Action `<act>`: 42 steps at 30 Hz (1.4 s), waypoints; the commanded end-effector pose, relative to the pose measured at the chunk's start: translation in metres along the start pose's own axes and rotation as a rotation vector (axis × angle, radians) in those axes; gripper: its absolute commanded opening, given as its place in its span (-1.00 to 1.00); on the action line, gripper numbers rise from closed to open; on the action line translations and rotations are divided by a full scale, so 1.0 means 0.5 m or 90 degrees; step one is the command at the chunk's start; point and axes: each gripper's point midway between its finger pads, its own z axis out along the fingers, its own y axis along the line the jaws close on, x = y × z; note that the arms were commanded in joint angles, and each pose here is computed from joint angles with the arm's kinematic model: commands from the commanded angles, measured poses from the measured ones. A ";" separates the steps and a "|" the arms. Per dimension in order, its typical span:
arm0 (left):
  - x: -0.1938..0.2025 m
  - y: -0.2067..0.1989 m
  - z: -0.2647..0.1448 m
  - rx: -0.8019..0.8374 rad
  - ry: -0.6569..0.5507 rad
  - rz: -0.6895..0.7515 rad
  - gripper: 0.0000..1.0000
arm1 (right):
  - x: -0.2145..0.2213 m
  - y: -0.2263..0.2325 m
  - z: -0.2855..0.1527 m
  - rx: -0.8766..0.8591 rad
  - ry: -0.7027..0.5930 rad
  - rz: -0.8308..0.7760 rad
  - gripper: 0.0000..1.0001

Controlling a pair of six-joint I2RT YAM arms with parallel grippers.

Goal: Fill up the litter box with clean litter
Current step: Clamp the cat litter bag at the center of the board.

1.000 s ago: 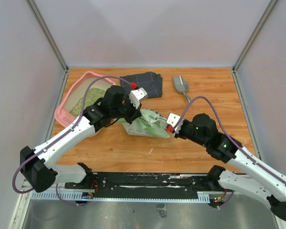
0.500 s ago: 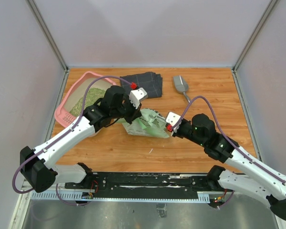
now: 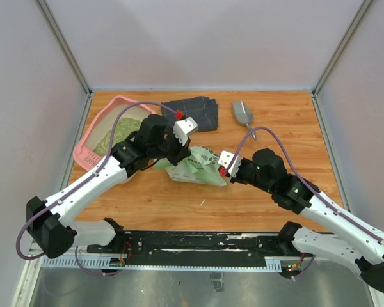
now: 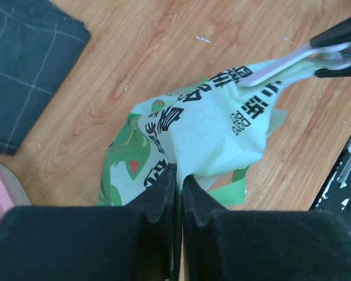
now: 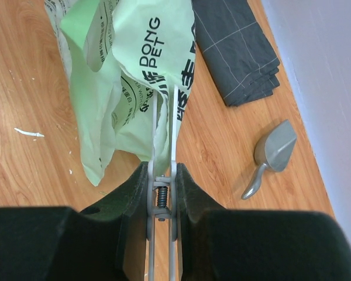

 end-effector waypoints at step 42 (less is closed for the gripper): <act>-0.016 -0.151 0.000 0.128 -0.048 0.217 -1.00 | 0.079 0.078 -0.004 -0.005 -0.054 -0.028 -0.99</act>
